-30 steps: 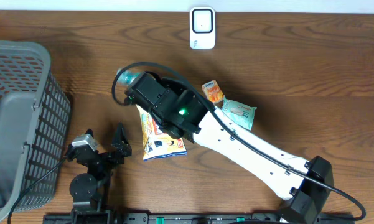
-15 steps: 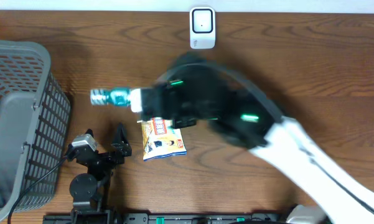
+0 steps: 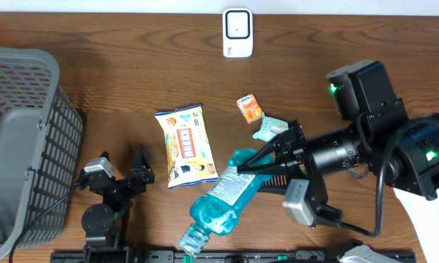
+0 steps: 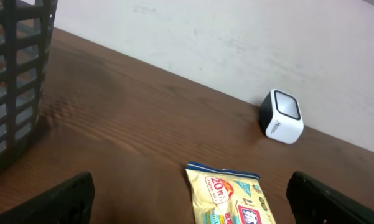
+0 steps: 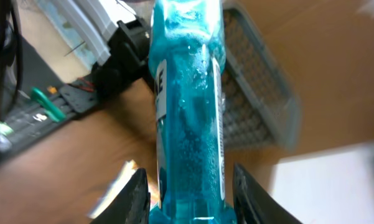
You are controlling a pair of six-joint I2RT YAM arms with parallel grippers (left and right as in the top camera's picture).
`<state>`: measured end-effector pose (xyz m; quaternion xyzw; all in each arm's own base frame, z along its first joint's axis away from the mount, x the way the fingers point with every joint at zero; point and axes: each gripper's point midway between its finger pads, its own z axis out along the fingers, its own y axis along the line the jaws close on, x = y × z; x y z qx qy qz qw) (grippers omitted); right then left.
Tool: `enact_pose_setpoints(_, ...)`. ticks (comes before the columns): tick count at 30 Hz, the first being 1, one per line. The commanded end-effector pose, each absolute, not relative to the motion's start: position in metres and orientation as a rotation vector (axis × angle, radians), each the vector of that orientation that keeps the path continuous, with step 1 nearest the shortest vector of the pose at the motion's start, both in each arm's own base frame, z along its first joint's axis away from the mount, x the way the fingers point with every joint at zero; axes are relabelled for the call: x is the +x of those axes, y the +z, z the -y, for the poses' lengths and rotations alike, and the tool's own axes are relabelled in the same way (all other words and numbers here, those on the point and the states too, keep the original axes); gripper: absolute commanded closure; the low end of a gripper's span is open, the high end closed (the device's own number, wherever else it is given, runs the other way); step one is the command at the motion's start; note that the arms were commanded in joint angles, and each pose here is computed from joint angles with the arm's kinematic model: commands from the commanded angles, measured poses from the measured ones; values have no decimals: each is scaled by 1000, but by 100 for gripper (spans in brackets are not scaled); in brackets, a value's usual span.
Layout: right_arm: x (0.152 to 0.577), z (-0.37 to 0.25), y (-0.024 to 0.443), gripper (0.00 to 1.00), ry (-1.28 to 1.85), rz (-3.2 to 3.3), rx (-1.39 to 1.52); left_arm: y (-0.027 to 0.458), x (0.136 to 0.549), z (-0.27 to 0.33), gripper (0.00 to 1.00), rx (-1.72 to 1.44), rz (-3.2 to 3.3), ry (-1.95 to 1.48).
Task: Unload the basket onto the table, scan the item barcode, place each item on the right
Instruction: 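Swing the held bottle toward the scanner and rotate it sideways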
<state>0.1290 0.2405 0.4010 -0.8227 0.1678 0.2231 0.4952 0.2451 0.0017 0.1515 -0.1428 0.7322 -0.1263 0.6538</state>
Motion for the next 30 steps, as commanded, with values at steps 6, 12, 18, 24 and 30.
enact_pose_setpoints(6,146,-259,449,99,226,92,-1805,137,244,-1,3,-327,-1703,-286)
enact_pose_setpoints(12,186,-269,446,99,44,95,-1828,137,244,-1,3,-327,-1703,-286)
enact_pose_setpoints(18,216,-271,430,99,-11,19,-1879,137,244,-1,3,-327,-1703,-286)
enact_pose_setpoints(24,247,-265,423,99,-71,-37,-1888,137,244,-1,3,-327,-1703,-286)
enact_pose_setpoints(30,254,-256,416,99,-55,-95,-1904,137,244,-1,3,-327,-1703,-286)
